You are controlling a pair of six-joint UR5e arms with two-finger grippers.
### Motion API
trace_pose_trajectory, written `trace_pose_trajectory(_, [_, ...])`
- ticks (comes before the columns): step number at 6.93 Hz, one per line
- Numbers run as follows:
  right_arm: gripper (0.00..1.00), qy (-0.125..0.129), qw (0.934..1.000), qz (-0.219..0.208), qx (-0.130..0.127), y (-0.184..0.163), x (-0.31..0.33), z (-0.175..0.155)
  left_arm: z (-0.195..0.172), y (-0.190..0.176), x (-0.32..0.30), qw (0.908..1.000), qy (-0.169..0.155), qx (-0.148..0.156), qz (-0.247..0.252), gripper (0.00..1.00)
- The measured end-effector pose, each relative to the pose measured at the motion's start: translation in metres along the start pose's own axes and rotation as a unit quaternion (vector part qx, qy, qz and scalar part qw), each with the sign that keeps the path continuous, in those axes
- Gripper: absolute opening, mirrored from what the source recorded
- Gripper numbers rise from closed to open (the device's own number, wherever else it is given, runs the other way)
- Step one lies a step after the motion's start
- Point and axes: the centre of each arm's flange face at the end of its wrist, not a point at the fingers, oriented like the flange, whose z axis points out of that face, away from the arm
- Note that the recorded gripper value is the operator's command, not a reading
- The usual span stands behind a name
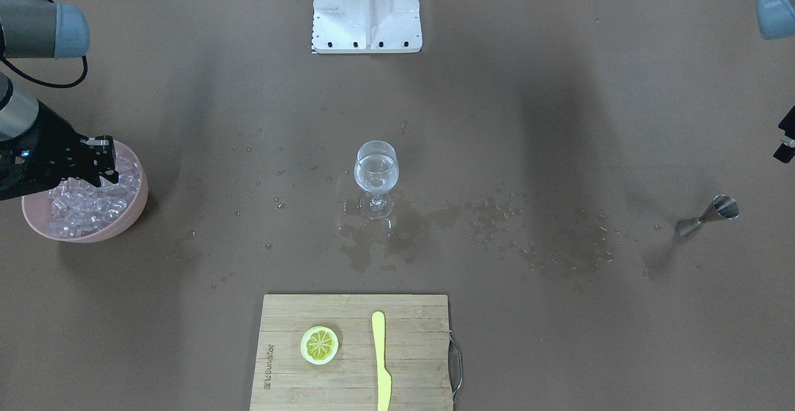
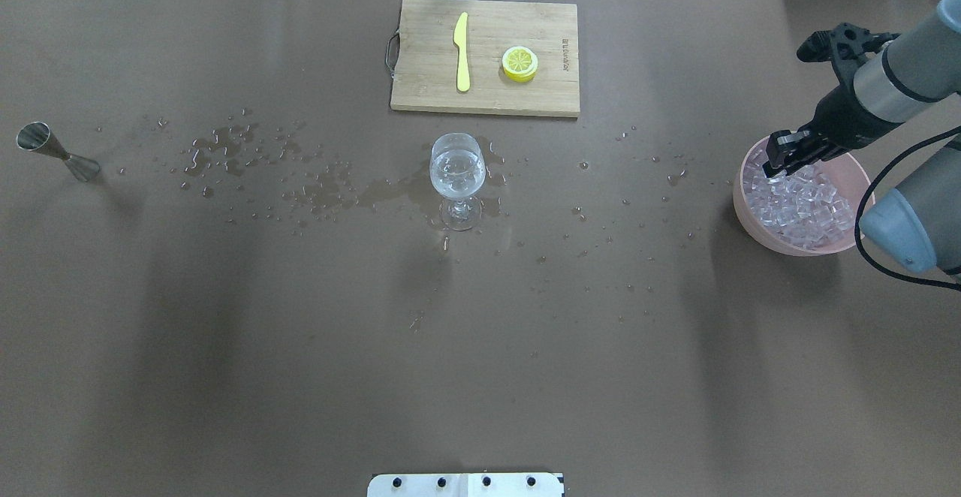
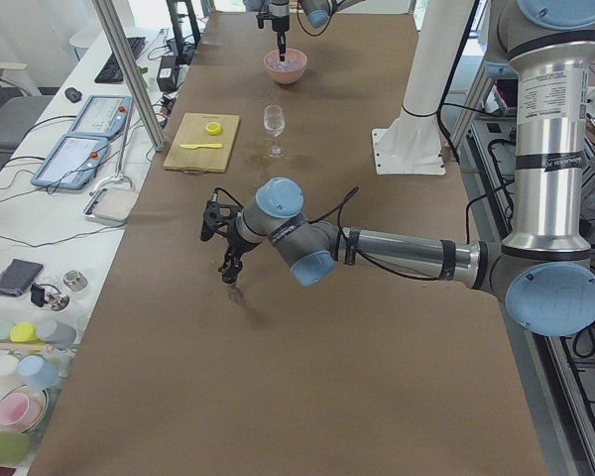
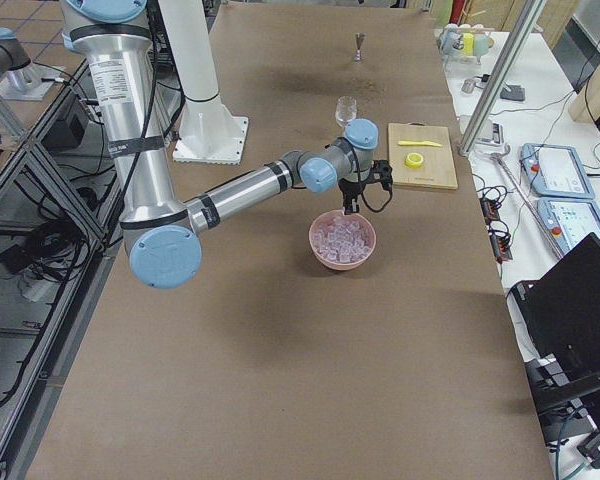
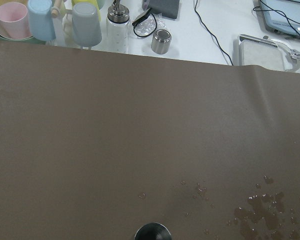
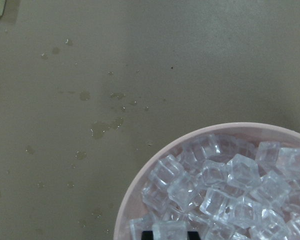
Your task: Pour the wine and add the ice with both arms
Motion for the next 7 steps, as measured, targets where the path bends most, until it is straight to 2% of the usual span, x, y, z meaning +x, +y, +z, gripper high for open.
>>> trace_pose_trajectory(2, [0.00, -0.029, 0.9979, 0.057, 0.004, -0.016, -0.102, -0.039, 0.001, 0.001, -0.003, 1.0000, -0.001, 0.000, 0.000, 0.97])
trace_pose_trajectory(3, [0.00, -0.046, 0.9947, 0.092, 0.006, -0.017, -0.165, -0.046, 0.002, 0.002, -0.004, 1.0000, -0.001, -0.001, 0.000, 0.97])
trace_pose_trajectory(5, [0.00, -0.071, 0.9848, 0.157, 0.019, -0.023, -0.289, -0.050, 0.002, 0.005, -0.008, 1.0000, -0.004, -0.003, -0.002, 0.97])
trace_pose_trajectory(7, [0.00, -0.084, 0.9764, 0.198, 0.023, -0.040, -0.368, -0.055, 0.002, 0.008, -0.011, 1.0000, -0.005, -0.004, -0.003, 0.97])
